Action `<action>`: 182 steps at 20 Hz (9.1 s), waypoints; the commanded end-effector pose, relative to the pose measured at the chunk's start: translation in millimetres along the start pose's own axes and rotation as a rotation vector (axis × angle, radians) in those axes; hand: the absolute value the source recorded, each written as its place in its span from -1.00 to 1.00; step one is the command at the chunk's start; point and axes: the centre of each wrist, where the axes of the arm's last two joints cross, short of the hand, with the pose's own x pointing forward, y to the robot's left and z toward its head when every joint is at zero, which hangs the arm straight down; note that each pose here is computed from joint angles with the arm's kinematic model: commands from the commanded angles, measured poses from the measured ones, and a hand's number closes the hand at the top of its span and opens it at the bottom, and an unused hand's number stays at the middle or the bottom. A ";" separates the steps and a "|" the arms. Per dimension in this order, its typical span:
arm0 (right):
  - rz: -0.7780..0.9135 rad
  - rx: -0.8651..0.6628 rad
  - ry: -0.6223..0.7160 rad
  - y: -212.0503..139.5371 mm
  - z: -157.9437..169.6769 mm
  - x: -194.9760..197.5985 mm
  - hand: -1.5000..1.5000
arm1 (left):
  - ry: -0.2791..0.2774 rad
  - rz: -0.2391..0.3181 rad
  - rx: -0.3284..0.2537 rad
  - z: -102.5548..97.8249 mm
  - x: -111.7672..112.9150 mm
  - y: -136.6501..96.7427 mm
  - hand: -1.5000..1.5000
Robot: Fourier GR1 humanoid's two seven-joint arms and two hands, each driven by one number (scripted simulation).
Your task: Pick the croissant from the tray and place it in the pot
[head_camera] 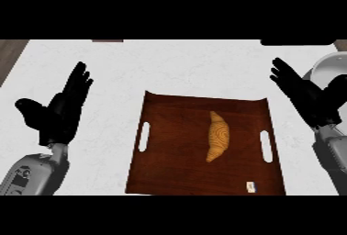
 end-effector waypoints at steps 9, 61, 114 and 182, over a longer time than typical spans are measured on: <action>0.490 0.199 -0.320 -50.8 -23.8 95.7 -1.00 | -0.168 0.091 0.017 -14.1 19.3 11.7 0.00; 1.211 0.731 -0.177 124.3 -27.7 21.6 -1.00 | -0.164 0.070 0.046 -14.3 -5.7 23.3 0.00; 1.034 -0.532 -0.127 217.3 39.3 89.3 1.00 | -0.159 0.089 0.070 -9.6 1.6 32.3 0.00; 0.226 -0.847 -0.091 -226.3 94.3 -43.6 -1.00 | -0.166 0.096 0.049 -2.0 1.9 12.7 0.00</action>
